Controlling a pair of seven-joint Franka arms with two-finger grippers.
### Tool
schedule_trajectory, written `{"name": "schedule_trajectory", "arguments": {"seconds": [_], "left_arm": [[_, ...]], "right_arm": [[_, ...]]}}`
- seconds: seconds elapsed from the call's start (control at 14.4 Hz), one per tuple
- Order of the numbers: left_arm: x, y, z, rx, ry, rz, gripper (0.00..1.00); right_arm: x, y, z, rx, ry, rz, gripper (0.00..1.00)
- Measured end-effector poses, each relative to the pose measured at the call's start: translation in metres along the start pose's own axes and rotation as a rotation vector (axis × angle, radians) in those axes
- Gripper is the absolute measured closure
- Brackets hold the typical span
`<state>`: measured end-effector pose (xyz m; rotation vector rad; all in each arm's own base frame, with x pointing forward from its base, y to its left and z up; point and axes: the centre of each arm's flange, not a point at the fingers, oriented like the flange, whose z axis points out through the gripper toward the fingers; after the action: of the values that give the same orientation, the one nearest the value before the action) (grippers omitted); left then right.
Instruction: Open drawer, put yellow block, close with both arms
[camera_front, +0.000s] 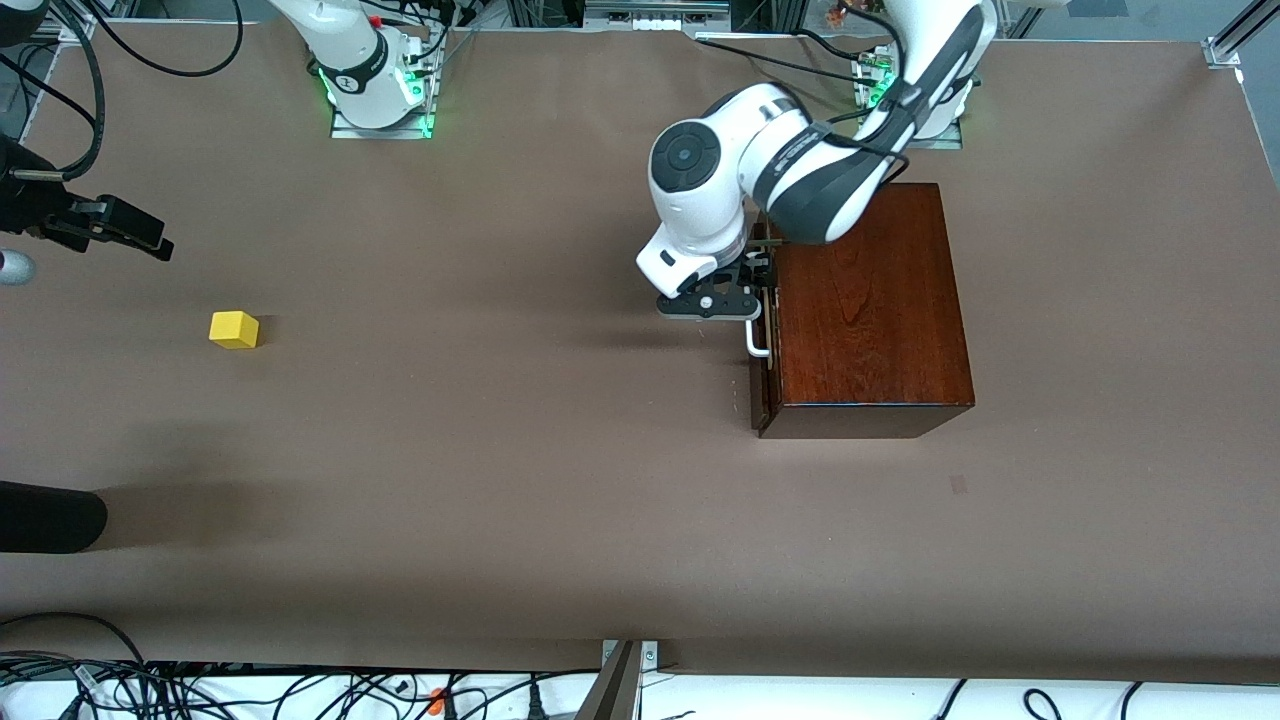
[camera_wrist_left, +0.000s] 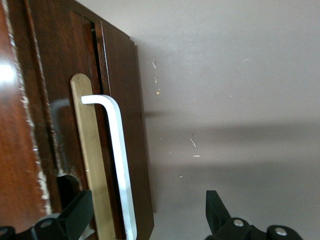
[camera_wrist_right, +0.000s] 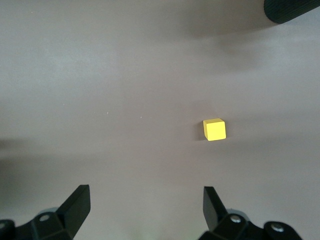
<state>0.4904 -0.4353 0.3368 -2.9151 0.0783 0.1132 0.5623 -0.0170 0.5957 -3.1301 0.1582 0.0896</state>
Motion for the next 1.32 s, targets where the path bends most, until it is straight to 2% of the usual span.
{"name": "schedule_trajectory", "arguments": {"seconds": [0.21,0.55,1.32], "left_arm": [[-0.006,0.006,0.015,0.021,-0.017,-0.003,0.0],[-0.011,0.009,0.038,0.093,0.01,0.001,0.0],[-0.016,0.032,0.047,0.055,0.05,0.001,0.0]], "right_arm": [[0.0,0.0,0.0,0.0,0.0,0.0,0.0],[0.0,0.0,0.0,0.0,0.001,0.0,0.0],[0.0,0.001,-0.004,0.001,0.01,-0.002,0.0]]}}
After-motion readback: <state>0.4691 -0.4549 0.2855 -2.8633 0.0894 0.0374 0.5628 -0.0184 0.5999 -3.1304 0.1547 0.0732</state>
